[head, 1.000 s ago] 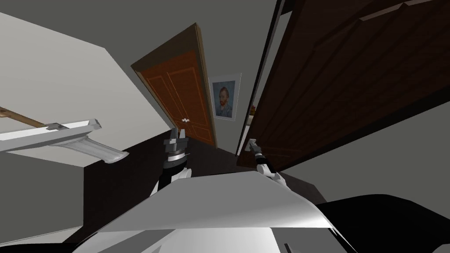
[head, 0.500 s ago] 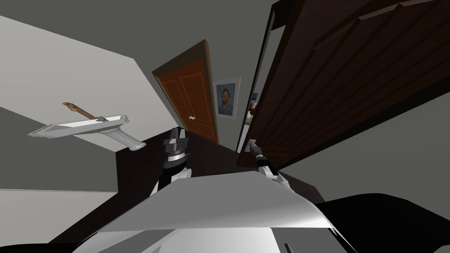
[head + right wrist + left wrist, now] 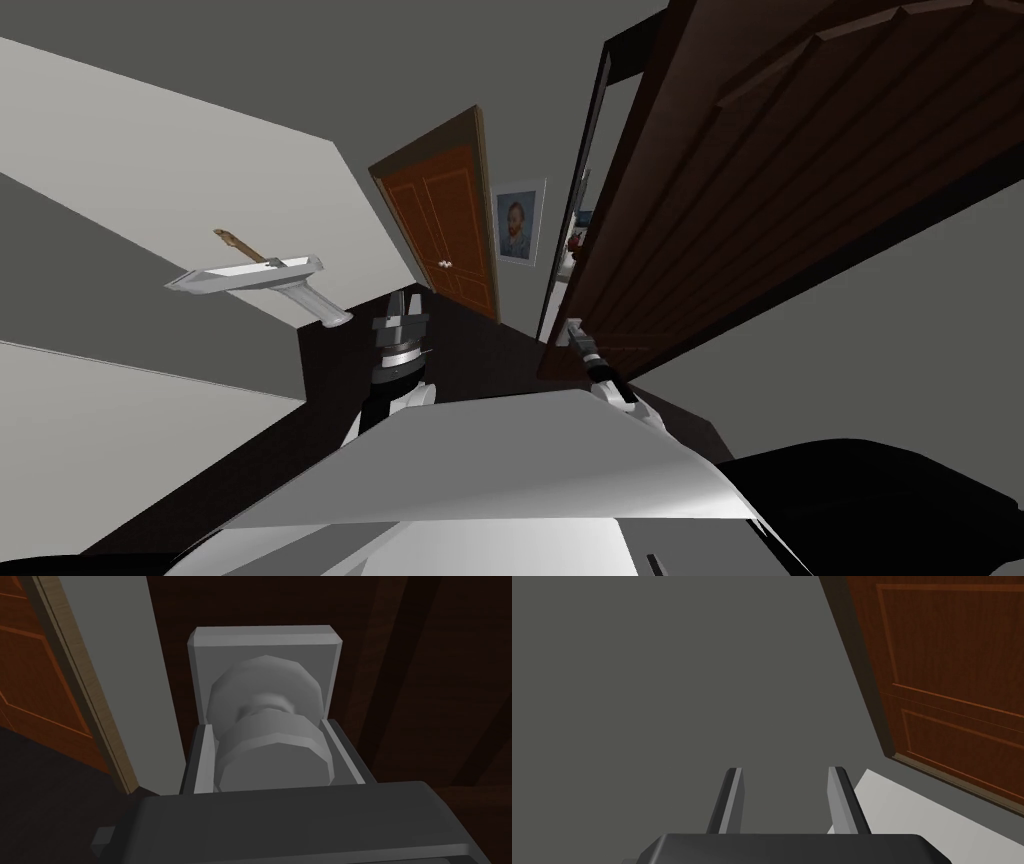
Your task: Pull the door open
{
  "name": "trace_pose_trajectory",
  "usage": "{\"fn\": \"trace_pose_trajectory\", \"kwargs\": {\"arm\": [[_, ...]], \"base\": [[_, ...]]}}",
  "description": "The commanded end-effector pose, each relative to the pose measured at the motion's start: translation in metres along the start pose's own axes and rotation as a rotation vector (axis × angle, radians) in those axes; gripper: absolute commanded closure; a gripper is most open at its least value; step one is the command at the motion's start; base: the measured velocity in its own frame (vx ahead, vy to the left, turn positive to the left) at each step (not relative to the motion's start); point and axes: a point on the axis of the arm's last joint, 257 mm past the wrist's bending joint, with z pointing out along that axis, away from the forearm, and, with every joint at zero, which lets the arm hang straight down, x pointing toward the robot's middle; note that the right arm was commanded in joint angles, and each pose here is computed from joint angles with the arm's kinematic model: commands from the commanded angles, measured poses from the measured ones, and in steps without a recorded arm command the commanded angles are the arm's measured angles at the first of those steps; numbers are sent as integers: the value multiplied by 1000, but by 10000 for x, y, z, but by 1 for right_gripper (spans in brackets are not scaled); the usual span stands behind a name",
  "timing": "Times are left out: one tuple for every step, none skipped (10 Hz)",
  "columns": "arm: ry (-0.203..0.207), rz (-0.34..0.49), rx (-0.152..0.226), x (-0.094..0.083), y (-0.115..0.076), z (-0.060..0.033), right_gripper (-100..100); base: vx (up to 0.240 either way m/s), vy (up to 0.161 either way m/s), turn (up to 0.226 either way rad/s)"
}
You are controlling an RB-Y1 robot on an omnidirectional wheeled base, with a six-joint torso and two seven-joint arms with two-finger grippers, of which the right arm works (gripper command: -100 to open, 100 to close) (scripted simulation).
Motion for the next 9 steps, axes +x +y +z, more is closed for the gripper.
{"fn": "trace_pose_trajectory", "kwargs": {"arm": [[0,6,31,-10,-116,-40,100],[1,7,50,-3,-167,-72,100],[2,7,62,1,-198,-93,100],[3,8,73,4,-226,-111,100],[3,9,81,6,-248,-127,100],[4,9,89,8,-269,-142,100],[-6,8,84,-27,-255,-148,100],[-6,-7,124,-48,-400,-264,100],[-5,-11,137,-46,-443,-298,100]], "base": [[-249,-109,114],[-262,-99,140],[-231,-111,121],[-220,-101,85],[-192,-90,60],[-177,-109,65],[-79,-47,31],[6,-53,-4],[22,-67,12]]}}
